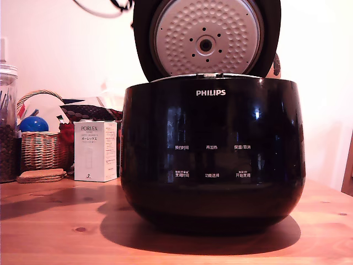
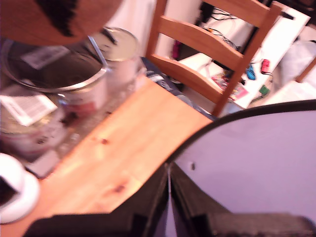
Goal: Close the rice cooker by pressing the lid down with medium force
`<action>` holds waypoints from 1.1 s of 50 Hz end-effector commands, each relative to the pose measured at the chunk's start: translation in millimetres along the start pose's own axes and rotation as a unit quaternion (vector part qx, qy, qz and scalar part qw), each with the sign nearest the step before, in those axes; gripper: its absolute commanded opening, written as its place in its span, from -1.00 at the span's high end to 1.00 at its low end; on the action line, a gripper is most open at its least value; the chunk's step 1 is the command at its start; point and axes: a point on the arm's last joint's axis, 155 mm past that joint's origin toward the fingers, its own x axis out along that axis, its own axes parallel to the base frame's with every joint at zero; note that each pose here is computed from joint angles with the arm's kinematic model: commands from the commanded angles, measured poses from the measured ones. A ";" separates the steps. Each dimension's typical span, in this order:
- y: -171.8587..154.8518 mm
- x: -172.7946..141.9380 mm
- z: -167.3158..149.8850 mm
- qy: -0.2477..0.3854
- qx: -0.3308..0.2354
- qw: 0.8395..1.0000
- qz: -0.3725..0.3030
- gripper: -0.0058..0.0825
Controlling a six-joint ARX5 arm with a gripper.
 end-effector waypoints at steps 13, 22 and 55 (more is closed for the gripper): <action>-19.2 -23.2 8.1 -0.041 0.028 0.999 -0.005 0.91; -19.4 -17.2 -10.9 -0.038 0.009 0.999 -0.008 0.91; -31.9 -1.1 -33.3 -0.087 -0.029 0.995 -0.028 0.91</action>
